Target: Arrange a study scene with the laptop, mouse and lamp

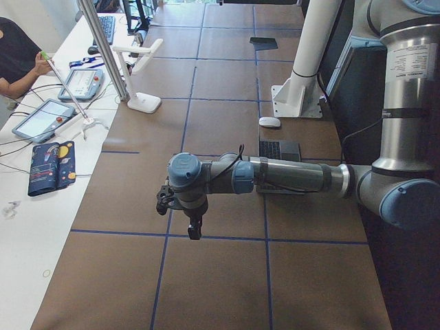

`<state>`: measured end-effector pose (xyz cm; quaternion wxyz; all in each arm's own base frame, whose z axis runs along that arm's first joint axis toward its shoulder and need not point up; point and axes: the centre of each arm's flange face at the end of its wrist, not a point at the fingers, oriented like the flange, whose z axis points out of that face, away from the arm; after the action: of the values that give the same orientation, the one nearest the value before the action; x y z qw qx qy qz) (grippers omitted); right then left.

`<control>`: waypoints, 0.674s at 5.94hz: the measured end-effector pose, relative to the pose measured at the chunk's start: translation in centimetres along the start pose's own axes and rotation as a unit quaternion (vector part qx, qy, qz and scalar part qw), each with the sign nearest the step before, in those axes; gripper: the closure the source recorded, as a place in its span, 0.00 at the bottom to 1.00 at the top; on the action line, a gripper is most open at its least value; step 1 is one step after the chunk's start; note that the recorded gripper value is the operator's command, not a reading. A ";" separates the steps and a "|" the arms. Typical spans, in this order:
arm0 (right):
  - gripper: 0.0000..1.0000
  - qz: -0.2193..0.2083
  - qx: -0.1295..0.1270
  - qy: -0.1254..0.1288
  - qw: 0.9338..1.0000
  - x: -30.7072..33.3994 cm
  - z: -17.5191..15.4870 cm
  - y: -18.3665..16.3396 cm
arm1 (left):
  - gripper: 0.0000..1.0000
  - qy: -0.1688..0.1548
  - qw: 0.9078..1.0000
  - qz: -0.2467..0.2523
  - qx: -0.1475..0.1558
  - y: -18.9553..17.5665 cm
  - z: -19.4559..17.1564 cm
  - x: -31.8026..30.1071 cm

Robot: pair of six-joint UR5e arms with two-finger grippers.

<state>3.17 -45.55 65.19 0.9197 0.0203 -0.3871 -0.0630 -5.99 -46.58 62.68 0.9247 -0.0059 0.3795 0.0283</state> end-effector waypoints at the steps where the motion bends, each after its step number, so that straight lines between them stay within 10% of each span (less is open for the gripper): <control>1: 0.00 -0.007 -0.010 0.001 1.000 -0.3 0.9 0.1 | 0.00 -0.007 1.000 0.006 -0.001 -0.1 -0.1 0.2; 4: 0.00 -0.012 -0.019 -0.001 1.000 -0.5 1.7 0.3 | 0.00 -0.012 1.000 0.013 -0.008 0.2 0.3 0.2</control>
<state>1.64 -45.17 66.02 0.9187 0.0074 -0.3863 -0.0815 -5.58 -46.39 62.76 0.9287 -0.0078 0.3682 0.0437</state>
